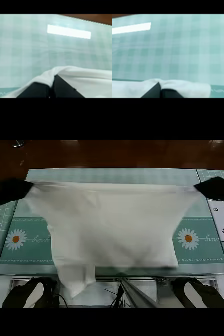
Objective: Fold the shirts.
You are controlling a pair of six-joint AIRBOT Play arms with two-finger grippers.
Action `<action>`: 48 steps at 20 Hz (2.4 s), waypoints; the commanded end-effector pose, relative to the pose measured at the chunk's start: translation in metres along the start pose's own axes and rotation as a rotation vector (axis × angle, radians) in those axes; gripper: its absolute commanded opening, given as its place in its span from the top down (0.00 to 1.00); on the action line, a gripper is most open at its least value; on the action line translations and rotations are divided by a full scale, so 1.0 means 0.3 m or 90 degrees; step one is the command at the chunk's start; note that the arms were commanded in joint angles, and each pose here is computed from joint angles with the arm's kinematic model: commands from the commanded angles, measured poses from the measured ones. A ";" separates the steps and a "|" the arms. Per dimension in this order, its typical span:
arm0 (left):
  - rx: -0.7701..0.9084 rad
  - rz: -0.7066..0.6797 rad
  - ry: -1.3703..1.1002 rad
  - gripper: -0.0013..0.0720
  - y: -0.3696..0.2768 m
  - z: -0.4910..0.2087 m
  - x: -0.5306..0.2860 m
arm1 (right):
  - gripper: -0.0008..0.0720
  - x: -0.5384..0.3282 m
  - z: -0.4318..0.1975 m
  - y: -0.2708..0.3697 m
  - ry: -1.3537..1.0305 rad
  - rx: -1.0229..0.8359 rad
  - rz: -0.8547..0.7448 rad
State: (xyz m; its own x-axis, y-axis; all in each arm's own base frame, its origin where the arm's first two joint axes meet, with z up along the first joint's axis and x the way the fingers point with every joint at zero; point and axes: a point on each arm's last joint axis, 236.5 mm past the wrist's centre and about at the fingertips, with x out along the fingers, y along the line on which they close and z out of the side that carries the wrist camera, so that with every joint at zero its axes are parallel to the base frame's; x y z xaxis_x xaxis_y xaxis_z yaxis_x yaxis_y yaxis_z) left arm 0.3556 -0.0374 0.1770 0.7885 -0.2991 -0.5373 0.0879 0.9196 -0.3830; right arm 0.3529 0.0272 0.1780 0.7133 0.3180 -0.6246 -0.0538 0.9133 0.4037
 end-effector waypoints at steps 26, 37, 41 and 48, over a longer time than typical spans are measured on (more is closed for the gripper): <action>-0.325 0.028 0.578 0.02 0.327 -0.880 0.015 | 0.14 0.245 -0.472 -0.362 0.206 0.267 0.001; -0.410 -0.016 0.544 0.02 0.260 -1.007 0.071 | 0.13 0.197 -0.573 -0.218 0.200 0.284 0.073; -0.446 -0.076 0.465 0.03 0.206 -1.027 0.144 | 0.14 0.200 -0.548 -0.201 0.185 0.305 0.088; -0.406 -0.098 0.465 0.95 0.199 -1.008 0.138 | 0.14 0.027 -0.752 -0.560 0.297 0.361 -0.200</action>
State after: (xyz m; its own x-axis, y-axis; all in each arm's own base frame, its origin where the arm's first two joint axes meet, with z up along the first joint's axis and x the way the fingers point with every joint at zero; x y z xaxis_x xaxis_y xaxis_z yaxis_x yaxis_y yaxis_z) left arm 0.2060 -0.0711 -0.0977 0.1931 -0.6808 -0.7065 -0.3753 0.6141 -0.6943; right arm 0.2611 -0.0270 -0.0178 0.4460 0.3808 -0.8100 0.4003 0.7246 0.5611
